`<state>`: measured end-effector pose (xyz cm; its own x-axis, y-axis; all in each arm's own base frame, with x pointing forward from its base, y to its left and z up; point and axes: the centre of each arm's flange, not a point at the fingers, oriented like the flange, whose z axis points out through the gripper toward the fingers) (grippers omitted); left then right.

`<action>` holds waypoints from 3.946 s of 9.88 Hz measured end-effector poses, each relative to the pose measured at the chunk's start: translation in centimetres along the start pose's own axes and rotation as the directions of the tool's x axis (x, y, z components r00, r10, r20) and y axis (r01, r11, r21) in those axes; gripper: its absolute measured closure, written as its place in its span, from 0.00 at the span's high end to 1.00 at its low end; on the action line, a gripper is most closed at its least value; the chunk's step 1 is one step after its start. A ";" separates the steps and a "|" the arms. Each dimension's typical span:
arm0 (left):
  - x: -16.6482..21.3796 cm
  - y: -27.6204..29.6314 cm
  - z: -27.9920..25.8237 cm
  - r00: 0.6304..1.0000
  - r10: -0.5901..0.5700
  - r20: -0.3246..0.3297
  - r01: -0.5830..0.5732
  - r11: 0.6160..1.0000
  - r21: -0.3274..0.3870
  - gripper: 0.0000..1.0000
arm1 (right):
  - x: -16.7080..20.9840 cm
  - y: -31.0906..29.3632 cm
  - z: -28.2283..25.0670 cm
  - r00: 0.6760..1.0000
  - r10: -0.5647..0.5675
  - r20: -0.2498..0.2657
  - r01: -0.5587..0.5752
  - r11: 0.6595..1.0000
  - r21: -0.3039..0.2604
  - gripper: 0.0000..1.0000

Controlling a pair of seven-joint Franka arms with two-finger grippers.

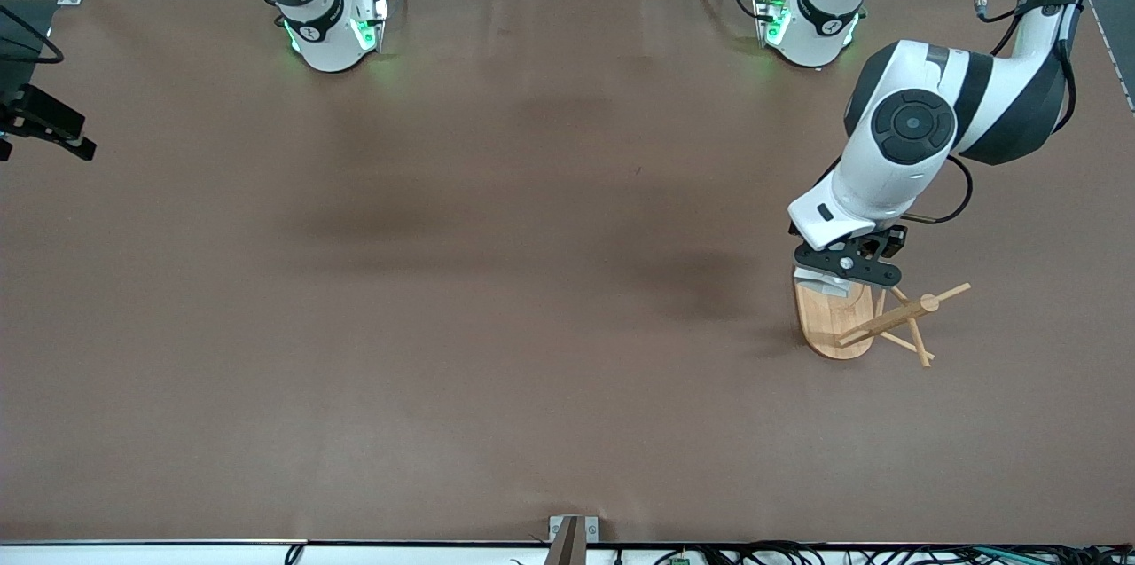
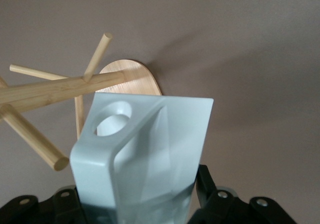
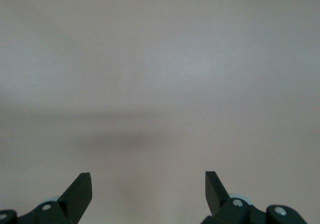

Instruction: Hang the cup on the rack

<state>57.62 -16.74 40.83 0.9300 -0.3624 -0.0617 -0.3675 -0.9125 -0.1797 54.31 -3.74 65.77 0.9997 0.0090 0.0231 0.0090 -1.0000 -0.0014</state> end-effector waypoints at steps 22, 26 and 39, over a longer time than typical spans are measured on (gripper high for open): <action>0.2 -5.4 2.8 0.999 0.027 -0.028 -0.028 0.999 -0.021 1.00 | 0.3 -0.3 0.0 1.000 -0.003 -0.018 0.004 1.000 0.025 1.00; 0.9 -5.2 0.5 0.997 -0.008 -0.071 0.006 1.000 -0.022 1.00 | 0.3 -0.3 0.0 1.000 -0.003 -0.019 0.004 1.000 0.027 1.00; -5.9 -16.2 -22.5 0.942 -0.322 -0.090 0.303 0.937 -0.175 1.00 | 0.3 -0.4 0.0 1.000 -0.003 -0.018 0.004 1.000 0.028 1.00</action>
<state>57.92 -4.07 66.21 0.9940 -0.0648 0.0880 -0.0637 -0.9978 -0.0157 54.57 -3.38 65.75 0.9991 0.0123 0.0414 0.0135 -0.9995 -0.0294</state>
